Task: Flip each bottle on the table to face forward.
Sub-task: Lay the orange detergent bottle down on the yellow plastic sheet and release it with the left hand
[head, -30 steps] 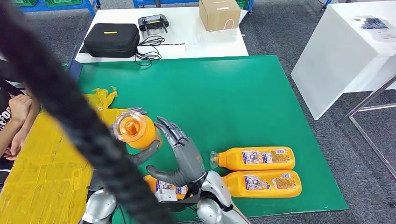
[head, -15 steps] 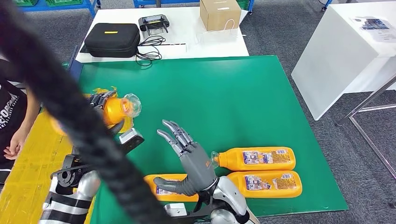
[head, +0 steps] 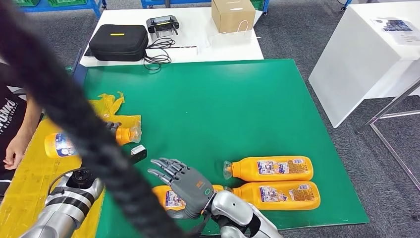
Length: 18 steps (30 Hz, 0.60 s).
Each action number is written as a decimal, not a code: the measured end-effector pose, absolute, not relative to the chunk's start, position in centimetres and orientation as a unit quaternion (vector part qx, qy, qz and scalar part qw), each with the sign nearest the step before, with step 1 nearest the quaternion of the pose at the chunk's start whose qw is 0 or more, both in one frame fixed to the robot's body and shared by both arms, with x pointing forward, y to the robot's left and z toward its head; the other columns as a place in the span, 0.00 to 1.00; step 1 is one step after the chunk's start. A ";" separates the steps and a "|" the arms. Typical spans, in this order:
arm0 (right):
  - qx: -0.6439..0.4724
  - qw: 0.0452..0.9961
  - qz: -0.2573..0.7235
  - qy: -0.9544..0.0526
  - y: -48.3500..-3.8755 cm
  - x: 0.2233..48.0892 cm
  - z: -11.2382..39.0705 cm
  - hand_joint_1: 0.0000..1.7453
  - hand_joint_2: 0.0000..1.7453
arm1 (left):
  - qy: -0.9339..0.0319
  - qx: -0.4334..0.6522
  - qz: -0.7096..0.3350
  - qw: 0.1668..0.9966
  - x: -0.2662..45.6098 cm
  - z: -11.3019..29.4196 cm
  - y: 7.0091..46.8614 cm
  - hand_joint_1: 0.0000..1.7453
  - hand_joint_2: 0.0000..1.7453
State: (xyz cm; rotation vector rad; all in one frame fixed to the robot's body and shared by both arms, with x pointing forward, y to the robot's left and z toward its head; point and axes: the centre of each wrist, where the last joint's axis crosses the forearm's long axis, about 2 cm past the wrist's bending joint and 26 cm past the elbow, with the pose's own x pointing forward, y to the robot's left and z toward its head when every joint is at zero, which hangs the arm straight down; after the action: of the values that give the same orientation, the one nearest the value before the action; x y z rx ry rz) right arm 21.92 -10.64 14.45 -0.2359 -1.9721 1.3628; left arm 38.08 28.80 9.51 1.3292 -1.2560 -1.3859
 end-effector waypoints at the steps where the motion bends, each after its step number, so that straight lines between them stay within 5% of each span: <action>1: -0.088 0.359 0.534 -0.761 -10.6 21.8 14.1 0.00 1.00 | -0.492 0.521 -0.556 0.420 37.9 8.9 28.9 1.00 1.00; 6: -0.083 0.363 0.552 -0.746 -10.8 21.6 13.0 0.00 1.00 | -0.479 0.503 -0.564 0.446 37.7 7.7 29.2 1.00 1.00; 7: -0.083 0.363 0.555 -0.744 -10.9 21.6 12.9 0.00 1.00 | -0.478 0.502 -0.565 0.448 37.7 7.7 29.3 0.90 1.00; 10: -0.086 0.367 0.562 -0.736 -11.1 21.5 12.5 0.00 1.00 | -0.478 0.500 -0.561 0.455 37.8 7.7 29.3 0.15 1.00; 11: -0.087 0.368 0.565 -0.733 -11.1 21.6 12.4 0.00 1.00 | -0.480 0.501 -0.557 0.457 37.8 7.6 29.3 0.00 1.00; 18: -0.133 0.374 0.595 -0.699 -11.2 21.6 11.5 0.00 1.00 | -0.518 0.500 -0.516 0.464 37.4 7.3 29.2 0.00 1.00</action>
State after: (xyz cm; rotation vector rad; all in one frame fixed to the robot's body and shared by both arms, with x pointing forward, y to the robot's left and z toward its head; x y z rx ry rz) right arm 21.64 -11.20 11.54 -0.3405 -1.7908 1.5229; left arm 37.42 29.20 7.34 1.2281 -1.2731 -1.2673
